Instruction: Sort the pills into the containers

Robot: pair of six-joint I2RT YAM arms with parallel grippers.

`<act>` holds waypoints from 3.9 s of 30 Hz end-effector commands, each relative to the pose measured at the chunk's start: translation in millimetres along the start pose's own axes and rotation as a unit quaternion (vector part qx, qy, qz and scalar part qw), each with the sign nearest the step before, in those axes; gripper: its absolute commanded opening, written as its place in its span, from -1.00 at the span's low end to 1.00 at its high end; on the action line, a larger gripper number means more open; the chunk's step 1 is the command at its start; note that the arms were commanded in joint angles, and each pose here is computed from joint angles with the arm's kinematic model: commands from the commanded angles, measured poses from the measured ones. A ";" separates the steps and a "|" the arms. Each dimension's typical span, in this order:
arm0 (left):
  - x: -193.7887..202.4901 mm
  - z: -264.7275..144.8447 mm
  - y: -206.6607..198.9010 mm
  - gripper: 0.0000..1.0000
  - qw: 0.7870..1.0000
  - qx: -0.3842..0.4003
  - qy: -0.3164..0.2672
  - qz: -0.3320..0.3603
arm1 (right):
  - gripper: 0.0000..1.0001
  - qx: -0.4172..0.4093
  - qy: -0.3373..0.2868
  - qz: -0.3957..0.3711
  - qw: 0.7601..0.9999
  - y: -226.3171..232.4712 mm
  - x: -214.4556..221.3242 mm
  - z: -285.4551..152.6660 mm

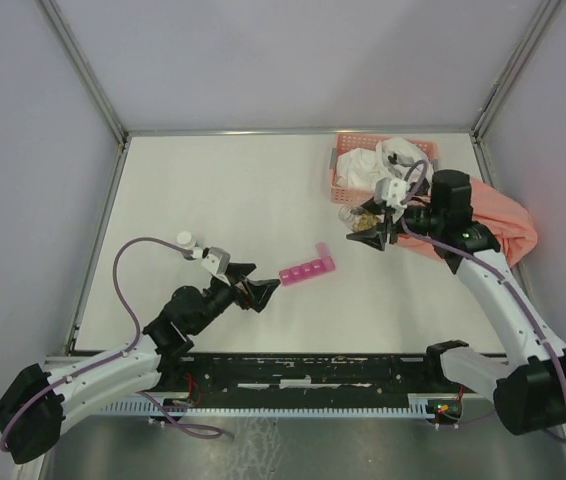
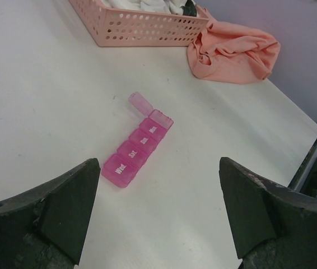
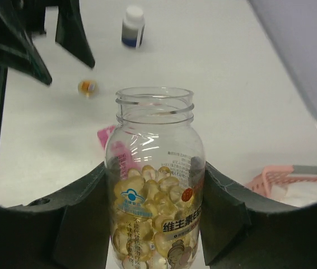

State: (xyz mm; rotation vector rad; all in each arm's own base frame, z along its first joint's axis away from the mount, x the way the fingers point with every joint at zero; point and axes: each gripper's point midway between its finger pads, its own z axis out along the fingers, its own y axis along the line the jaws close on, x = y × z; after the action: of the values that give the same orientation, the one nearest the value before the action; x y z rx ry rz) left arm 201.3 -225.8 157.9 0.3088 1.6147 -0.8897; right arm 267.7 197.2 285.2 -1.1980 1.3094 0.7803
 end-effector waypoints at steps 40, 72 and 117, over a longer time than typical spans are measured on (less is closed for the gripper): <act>-27.4 6.8 38.0 0.96 0.982 -0.076 -0.089 0.146 | -0.72 -0.223 0.361 -0.072 0.903 11.4 237.3 23.9; -26.4 8.3 42.2 1.00 0.982 -0.088 -0.087 0.141 | -0.72 -0.223 0.450 -0.083 0.861 8.1 249.1 22.2; -26.6 6.0 42.3 1.00 0.982 -0.087 -0.091 0.140 | -0.73 -0.194 0.489 -0.078 0.847 4.6 237.0 28.1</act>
State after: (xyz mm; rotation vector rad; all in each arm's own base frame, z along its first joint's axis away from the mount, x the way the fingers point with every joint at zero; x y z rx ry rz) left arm 233.5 -196.0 137.3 0.3463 1.5214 -0.5503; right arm 298.5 171.9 35.2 -2.2237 1.8759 0.3114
